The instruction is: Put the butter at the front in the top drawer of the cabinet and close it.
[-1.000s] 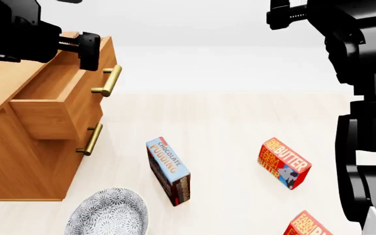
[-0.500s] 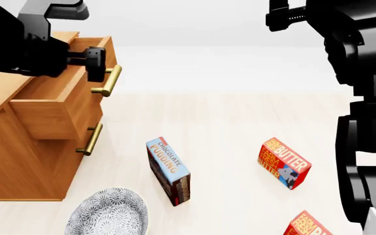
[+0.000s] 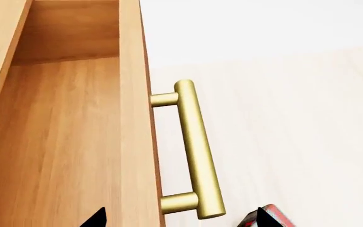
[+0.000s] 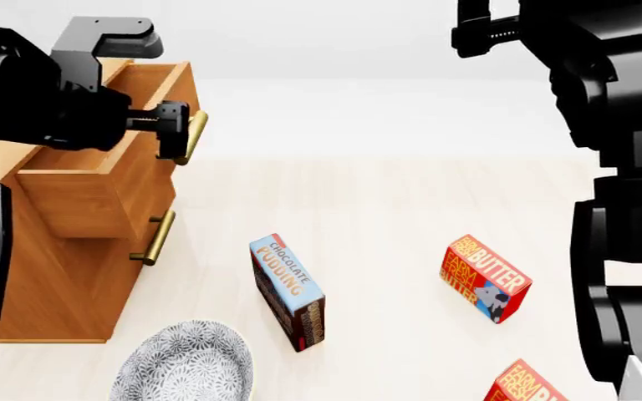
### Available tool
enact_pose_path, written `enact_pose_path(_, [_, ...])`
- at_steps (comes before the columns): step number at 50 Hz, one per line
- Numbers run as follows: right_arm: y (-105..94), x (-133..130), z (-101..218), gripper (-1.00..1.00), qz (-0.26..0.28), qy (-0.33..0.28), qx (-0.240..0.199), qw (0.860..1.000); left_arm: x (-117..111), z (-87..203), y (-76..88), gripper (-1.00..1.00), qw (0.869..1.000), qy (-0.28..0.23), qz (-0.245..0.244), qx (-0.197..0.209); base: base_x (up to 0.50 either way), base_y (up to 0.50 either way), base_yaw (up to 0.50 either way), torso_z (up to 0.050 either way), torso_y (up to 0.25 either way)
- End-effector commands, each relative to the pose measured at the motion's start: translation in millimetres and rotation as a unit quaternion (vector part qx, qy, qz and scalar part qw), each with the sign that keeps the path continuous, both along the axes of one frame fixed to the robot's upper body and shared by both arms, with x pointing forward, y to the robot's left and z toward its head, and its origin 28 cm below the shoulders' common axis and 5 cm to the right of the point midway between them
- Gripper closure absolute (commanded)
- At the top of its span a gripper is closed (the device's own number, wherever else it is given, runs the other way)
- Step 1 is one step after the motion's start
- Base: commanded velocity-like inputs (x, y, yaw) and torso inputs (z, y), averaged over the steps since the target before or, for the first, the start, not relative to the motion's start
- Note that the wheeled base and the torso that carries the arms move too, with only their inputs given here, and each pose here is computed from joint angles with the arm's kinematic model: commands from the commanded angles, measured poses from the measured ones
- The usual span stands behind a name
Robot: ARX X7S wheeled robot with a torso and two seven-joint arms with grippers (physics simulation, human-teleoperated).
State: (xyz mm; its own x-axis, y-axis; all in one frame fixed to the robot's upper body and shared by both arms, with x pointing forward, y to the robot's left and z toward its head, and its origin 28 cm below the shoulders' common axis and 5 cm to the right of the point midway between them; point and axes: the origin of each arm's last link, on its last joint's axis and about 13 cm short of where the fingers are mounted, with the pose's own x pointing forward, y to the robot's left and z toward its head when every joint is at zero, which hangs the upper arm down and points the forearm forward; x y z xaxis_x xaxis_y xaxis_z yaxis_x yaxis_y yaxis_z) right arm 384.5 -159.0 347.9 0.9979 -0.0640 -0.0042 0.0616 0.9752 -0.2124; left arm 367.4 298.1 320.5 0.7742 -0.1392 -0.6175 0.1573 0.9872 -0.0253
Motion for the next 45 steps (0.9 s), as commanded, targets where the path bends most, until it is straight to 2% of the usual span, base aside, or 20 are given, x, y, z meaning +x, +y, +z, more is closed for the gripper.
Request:
enact_pose_path(1, [0.4,1,-1,-1.00,0.001,0.001,0.002,1.000,2,-7,0.6,-1.00,1.000,0.008,0.004,0.003,0.00,0.00,0.00,0.000,0.000])
enact_pose_path(29, [0.3,1,-2,-1.00,-0.001,0.004,-0.001,1.000,1,-23,-2.3,-1.00,1.000,0.027,-0.003,0.013,0.00,0.00,0.00,0.000,0.000])
enact_pose_path(35, [0.5,2,-1,-1.00,-0.002,0.003,-0.002,1.000,0,-23,-10.9,-1.00,0.999,0.027,-0.020,0.016,0.00,0.00,0.00,0.000,0.000])
enact_pose_path(45, [-0.8,-1,0,-1.00,-0.002,0.003,-0.002,1.000,-5,-20,-35.5,-1.00,0.997,0.025,-0.074,0.024,0.00,0.00,0.00,0.000,0.000])
